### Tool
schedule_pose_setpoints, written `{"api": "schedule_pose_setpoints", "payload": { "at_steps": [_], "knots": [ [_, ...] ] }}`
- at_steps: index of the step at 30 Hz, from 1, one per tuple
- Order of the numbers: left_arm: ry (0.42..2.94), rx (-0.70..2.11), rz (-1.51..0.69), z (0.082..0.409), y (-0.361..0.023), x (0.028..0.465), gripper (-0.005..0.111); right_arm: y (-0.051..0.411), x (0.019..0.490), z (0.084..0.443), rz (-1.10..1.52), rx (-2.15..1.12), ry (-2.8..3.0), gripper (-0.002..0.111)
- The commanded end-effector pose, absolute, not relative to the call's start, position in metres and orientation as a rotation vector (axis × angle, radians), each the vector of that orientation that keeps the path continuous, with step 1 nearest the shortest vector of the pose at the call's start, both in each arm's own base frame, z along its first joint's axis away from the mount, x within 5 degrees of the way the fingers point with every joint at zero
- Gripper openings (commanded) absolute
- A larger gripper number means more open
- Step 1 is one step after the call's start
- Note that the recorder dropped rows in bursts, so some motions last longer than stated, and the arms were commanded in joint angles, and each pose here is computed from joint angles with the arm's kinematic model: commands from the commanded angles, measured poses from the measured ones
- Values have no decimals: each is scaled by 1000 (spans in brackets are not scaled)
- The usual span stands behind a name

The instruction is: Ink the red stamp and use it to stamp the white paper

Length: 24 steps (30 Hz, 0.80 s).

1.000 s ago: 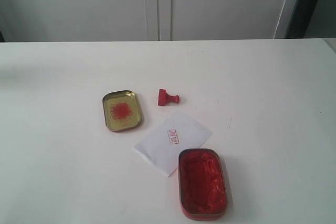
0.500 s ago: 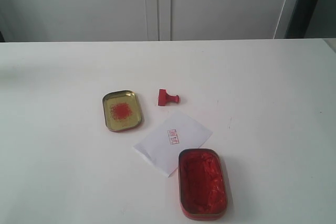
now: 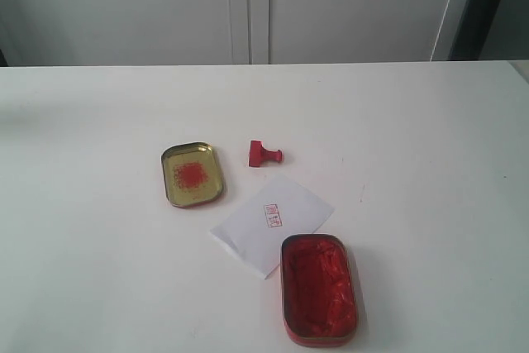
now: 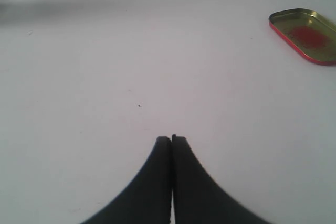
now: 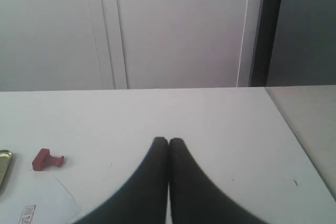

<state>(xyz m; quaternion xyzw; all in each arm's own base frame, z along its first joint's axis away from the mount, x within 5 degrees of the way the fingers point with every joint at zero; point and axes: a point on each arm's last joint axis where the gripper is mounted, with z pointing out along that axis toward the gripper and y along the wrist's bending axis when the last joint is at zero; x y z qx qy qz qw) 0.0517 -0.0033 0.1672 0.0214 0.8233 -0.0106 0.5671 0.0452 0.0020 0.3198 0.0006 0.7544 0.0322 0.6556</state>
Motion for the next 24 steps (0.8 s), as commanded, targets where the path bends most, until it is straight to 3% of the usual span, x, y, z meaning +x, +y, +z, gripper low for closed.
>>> {"api": "schedule_pose_setpoints", "payload": {
  "at_steps": [1, 20, 24],
  "knots": [
    [1932, 47, -26, 166, -3, 52, 0, 1, 33, 321, 52, -6, 1648, 0],
    [1932, 47, -26, 166, -3, 52, 0, 1, 42, 228, 48, -7, 1813, 0],
    [1932, 47, -26, 166, -3, 52, 0, 2, 46, 222, 50, -9, 1758, 0]
  ]
}}
